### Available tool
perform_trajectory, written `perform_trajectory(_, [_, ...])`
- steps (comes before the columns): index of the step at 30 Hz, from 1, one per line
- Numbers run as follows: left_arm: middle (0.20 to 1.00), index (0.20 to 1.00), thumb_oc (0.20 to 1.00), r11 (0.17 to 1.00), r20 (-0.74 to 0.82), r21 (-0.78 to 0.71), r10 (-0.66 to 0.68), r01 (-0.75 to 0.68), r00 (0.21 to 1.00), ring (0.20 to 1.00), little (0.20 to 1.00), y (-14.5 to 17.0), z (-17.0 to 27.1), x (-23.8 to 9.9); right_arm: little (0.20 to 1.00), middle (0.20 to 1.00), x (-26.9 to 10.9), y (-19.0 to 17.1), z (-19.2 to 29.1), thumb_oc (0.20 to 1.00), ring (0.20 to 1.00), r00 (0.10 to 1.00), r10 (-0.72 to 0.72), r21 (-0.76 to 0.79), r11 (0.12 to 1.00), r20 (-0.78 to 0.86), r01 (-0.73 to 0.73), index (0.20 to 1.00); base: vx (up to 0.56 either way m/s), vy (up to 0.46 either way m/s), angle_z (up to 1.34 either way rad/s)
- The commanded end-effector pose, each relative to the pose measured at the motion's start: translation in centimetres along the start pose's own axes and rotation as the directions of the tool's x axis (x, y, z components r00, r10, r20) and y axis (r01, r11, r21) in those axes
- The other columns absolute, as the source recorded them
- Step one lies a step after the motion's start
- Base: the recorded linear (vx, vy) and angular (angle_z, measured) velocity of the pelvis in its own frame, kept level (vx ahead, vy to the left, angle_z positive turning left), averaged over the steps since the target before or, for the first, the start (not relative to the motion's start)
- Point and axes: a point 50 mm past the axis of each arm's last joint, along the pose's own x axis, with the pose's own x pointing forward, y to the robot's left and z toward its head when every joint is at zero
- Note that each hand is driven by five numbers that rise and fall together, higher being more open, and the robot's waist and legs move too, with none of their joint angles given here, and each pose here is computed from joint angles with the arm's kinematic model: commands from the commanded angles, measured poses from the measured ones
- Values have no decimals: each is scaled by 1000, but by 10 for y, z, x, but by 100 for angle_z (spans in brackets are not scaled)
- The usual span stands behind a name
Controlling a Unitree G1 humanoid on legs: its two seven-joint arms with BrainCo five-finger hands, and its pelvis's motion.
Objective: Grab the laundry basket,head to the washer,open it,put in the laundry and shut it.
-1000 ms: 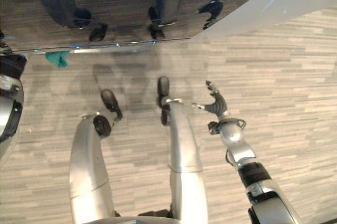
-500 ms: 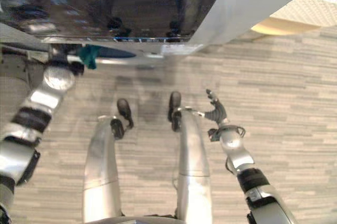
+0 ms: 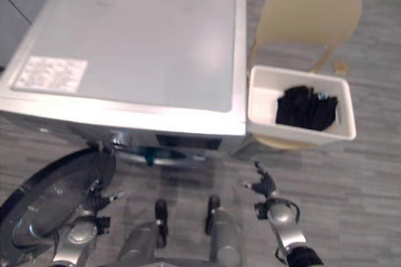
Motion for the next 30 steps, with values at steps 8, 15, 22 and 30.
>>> perform_trajectory(8, [1000,1000,1000,993,-111,64,-92,100,990,1000,1000,-22,-21,0,1000,1000,-10,0,-38,1000,1000,987,2,-9,1000,-162,-3,1000,152,66,-45])
perform_trajectory(15, [1000,1000,1000,987,-107,87,-123,132,987,1000,1000,-33,-20,0,1000,1000,-10,3,-38,1000,1000,986,-15,-1,1000,-166,15,1000,-7,9,-87])
perform_trajectory(22, [1000,1000,1000,963,-138,189,-167,191,976,1000,1000,-33,-25,-2,1000,1000,-8,4,-36,1000,1000,986,-39,-8,999,-161,38,1000,11,-149,-121])
perform_trajectory(30, [1000,1000,1000,962,-136,138,-216,234,967,1000,1000,-51,-29,-9,1000,1000,-7,0,-36,1000,1000,987,-24,-70,997,-160,13,1000,202,-274,-127])
